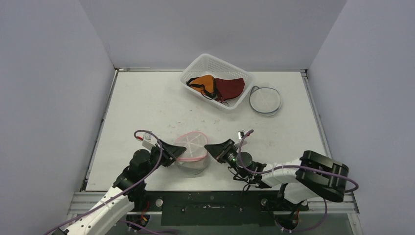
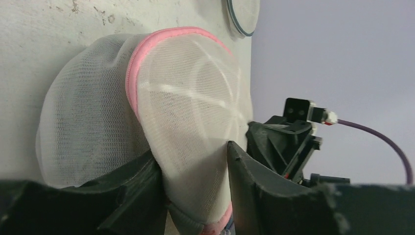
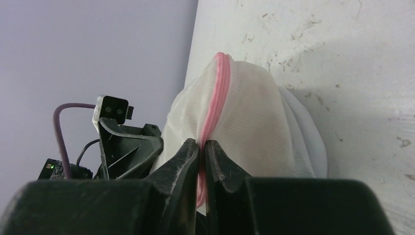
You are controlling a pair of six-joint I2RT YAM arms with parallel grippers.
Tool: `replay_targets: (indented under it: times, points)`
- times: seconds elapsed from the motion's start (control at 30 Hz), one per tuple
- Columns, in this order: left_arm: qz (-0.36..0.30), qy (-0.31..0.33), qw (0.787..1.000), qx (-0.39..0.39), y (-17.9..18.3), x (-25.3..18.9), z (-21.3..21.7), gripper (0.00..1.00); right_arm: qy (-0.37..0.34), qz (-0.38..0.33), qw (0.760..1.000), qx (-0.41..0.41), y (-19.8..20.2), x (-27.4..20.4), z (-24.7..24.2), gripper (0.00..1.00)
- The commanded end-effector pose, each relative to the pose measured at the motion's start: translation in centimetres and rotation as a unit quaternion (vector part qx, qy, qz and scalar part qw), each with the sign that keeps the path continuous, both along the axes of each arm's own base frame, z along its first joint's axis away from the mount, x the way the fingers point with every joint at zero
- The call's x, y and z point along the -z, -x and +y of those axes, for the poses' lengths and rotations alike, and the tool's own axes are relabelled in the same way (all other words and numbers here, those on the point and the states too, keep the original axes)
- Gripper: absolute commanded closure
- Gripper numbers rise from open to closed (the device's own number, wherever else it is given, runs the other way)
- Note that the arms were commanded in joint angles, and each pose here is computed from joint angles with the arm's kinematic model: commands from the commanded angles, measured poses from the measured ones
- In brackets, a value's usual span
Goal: Unzip the laundry bag and remove the bra
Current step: Place the laundry bag at the center of the board.
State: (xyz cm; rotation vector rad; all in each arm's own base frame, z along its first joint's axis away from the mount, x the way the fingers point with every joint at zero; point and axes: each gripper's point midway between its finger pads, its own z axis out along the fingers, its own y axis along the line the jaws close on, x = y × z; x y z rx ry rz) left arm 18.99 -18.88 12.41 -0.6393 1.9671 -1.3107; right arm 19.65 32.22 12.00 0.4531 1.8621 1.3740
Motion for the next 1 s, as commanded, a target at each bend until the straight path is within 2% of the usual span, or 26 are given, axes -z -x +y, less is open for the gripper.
replay_targets:
  times: [0.0, 0.2, 0.4, 0.63, 0.97]
  points:
    - [-0.016, -0.007, 0.999, 0.032, 0.4, -2.0, -0.8, 0.55, 0.071, -0.027, 0.997, -0.013, -0.2, -0.8, 0.0, 0.95]
    - [-0.017, -0.037, 0.998, 0.037, 0.7, -1.7, -0.4, 0.30, 0.088, -0.038, 0.995, -0.031, -0.2, -0.5, -1.8, 0.95]
    - [-0.027, -0.031, 0.998, 0.044, 0.6, -0.8, -0.3, 0.23, 0.103, -0.053, 0.990, -0.075, 0.1, -0.1, -2.7, 0.95]
    - [-0.042, 0.045, 0.996, 0.065, 0.4, -1.2, -0.6, 0.28, 0.121, -0.061, 0.986, -0.095, 0.2, 0.5, -3.9, 0.95]
    - [-0.048, 0.083, 0.991, 0.089, 0.8, -2.1, -1.2, 0.57, 0.130, -0.063, 0.984, -0.101, -0.1, 1.5, -5.0, 0.95]
